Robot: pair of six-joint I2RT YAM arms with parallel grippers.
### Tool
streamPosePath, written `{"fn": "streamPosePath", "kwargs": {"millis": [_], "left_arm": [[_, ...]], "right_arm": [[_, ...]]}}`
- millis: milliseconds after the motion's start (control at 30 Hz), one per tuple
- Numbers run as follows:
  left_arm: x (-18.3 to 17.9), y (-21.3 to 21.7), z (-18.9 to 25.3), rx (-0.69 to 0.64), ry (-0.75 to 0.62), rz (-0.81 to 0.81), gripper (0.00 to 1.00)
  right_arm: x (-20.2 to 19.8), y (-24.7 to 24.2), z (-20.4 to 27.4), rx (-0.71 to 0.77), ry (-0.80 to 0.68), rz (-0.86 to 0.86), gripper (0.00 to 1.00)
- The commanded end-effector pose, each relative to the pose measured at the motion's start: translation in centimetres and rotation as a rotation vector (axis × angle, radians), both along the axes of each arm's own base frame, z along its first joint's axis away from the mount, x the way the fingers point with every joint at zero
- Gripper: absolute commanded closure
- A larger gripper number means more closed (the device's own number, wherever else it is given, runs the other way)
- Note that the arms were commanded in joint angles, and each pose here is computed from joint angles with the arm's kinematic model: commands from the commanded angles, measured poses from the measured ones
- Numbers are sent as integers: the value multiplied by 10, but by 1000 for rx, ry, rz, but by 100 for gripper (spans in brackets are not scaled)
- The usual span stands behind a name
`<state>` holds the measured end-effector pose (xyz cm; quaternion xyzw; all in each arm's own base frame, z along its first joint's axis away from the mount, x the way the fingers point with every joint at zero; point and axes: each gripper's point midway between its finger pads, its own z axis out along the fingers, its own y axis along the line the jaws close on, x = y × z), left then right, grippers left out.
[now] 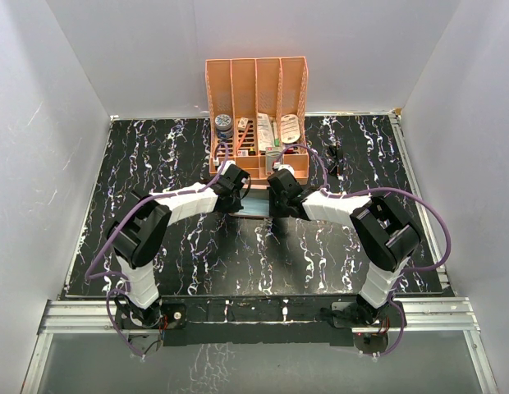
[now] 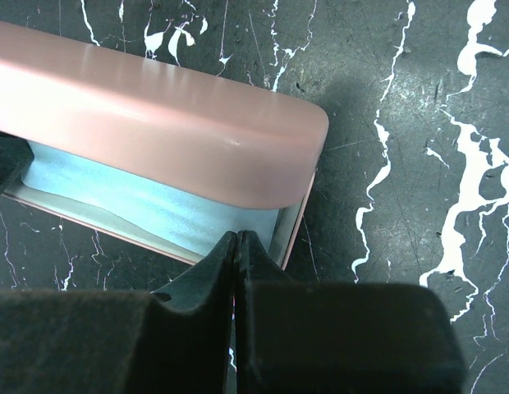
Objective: Organize the sunglasses
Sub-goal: Adjust the glasses cleaning cloth in the sunglasses case.
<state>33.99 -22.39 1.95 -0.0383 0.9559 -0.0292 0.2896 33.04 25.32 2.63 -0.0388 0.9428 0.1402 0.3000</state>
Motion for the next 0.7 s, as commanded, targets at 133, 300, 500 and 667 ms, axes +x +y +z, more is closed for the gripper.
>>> {"fn": "streamPosePath", "kwargs": {"millis": [133, 300, 500, 667], "left_arm": [[-20, 27, 12, 77, 35, 18, 100], [-19, 19, 34, 21, -1, 5, 100], [-21, 10, 55, -33, -38, -17, 100], [-22, 5, 69, -78, -82, -37, 100]], "right_arm": [[-6, -19, 6, -55, -17, -27, 100], [-1, -14, 18, -28, -50, -14, 100], [5, -5, 37, 8, -87, 0, 97], [5, -2, 48, 30, -108, 11, 95]]}}
